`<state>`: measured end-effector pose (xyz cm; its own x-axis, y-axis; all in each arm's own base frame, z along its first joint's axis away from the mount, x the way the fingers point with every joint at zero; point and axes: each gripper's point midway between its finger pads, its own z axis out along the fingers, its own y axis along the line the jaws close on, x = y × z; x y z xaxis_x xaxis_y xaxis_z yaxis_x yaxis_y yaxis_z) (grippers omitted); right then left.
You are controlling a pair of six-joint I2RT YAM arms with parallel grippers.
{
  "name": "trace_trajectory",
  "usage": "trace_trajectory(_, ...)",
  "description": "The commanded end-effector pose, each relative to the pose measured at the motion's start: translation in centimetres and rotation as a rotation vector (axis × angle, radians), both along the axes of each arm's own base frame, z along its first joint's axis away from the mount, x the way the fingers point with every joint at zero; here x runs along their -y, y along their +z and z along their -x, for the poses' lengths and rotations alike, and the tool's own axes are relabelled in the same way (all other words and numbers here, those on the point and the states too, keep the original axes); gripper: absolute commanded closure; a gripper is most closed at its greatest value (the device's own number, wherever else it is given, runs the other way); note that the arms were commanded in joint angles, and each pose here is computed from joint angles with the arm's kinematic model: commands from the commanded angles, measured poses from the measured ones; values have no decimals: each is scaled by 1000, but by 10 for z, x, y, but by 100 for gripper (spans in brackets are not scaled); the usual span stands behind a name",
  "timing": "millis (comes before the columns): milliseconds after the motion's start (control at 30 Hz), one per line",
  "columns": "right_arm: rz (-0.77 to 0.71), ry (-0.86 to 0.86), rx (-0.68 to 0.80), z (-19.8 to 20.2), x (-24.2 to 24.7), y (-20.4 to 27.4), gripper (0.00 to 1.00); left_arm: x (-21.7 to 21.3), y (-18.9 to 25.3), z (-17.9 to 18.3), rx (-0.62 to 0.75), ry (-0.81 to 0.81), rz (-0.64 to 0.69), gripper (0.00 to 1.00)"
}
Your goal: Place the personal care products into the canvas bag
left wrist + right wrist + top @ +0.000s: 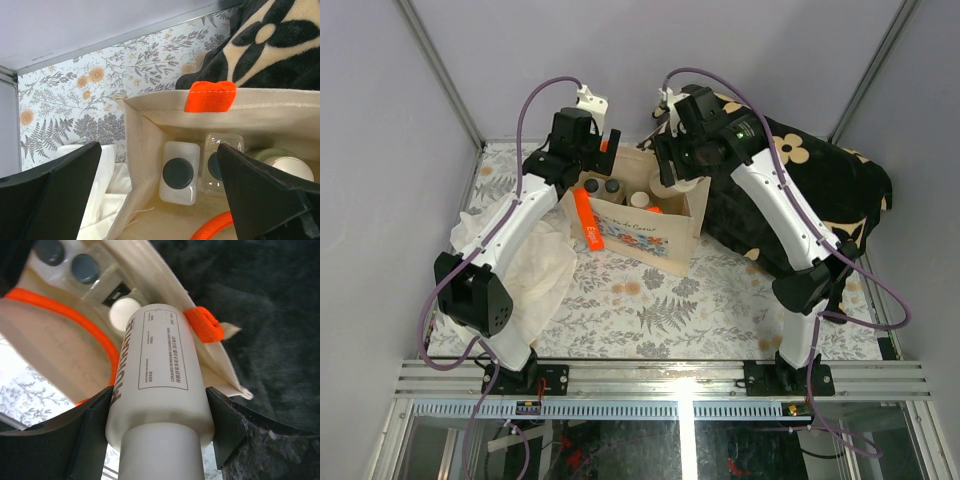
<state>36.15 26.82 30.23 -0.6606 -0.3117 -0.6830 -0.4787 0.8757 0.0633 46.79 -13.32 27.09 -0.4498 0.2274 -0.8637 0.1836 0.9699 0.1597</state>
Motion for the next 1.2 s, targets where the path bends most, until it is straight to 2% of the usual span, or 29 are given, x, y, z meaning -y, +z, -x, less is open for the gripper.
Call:
trace_trajectory(0,-35,-51,87,-15,11,30,100,-7,17,-2,47,9,18,0)
trace_trajectory(433,150,-54,-228,9,20,-60,100,-7,6,-11,21,-5,25,0)
trace_trajectory(633,230,-66,-253,7,31,-80,100,-7,3,-11,14,-7,29,0)
trace_trajectory(933,273,-55,-298,11,34,-120,100,-9,0,-9,6,-5,30,0)
trace_trajectory(1000,291,-52,-310,13,37,-126,94,-9,-1,-8,4,-5,31,0)
trace_trajectory(1033,296,-49,-311,13,37,-126,86,-9,-2,-8,1,-6,32,0)
trace_trajectory(1167,289,-48,-291,12,37,-119,63,-8,-2,-8,-1,-8,36,0)
